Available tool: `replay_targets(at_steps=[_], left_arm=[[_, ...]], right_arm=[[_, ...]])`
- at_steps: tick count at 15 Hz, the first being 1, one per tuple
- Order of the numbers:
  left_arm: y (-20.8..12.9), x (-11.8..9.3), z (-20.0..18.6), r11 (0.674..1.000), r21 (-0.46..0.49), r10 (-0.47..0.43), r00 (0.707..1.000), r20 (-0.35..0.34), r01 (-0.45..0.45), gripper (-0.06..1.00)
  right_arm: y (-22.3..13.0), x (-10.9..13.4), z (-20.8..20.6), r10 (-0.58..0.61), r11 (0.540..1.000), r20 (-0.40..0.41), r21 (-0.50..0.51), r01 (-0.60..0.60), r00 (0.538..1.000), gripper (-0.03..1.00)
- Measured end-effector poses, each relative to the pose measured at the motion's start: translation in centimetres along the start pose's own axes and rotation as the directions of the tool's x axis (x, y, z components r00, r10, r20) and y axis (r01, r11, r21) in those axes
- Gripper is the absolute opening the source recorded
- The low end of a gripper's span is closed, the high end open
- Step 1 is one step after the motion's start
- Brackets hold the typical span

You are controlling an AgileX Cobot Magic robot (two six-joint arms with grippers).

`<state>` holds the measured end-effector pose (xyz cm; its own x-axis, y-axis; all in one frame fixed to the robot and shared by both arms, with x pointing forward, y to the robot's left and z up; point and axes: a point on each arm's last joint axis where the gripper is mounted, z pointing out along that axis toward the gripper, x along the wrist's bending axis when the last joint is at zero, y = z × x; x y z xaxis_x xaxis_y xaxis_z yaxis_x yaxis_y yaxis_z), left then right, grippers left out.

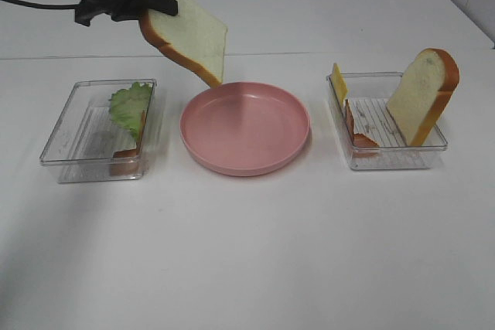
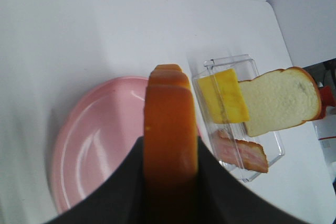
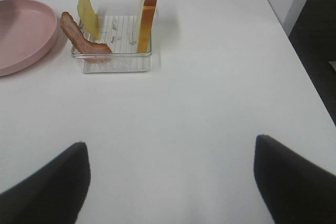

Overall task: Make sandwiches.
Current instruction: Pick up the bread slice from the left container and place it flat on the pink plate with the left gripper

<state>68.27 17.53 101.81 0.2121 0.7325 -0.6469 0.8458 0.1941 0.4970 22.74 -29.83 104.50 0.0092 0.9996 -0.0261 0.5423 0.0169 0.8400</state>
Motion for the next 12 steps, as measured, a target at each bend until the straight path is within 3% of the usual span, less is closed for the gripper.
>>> replay_targets(at_steps=[7, 10, 12], left_arm=[[-2.6, 0.1, 5.7, 0.994, 0.063, -0.102, 0.986, 0.129, 0.095, 0.2], [-3.0, 0.3, 8.3, 0.983, 0.164, -0.117, 0.971, 0.209, 0.083, 0.2], [-3.3, 0.5, 9.1, 0.976, 0.196, -0.14, 0.968, 0.207, 0.099, 0.2]], right_arm=[[0.0, 0.0, 0.0, 0.0, 1.0, 0.0, 0.0, 0.0, 1.0, 0.8], [0.0, 0.0, 0.0, 0.0, 1.0, 0.0, 0.0, 0.0, 1.0, 0.8], [0.0, 0.0, 0.0, 0.0, 1.0, 0.0, 0.0, 0.0, 1.0, 0.8]])
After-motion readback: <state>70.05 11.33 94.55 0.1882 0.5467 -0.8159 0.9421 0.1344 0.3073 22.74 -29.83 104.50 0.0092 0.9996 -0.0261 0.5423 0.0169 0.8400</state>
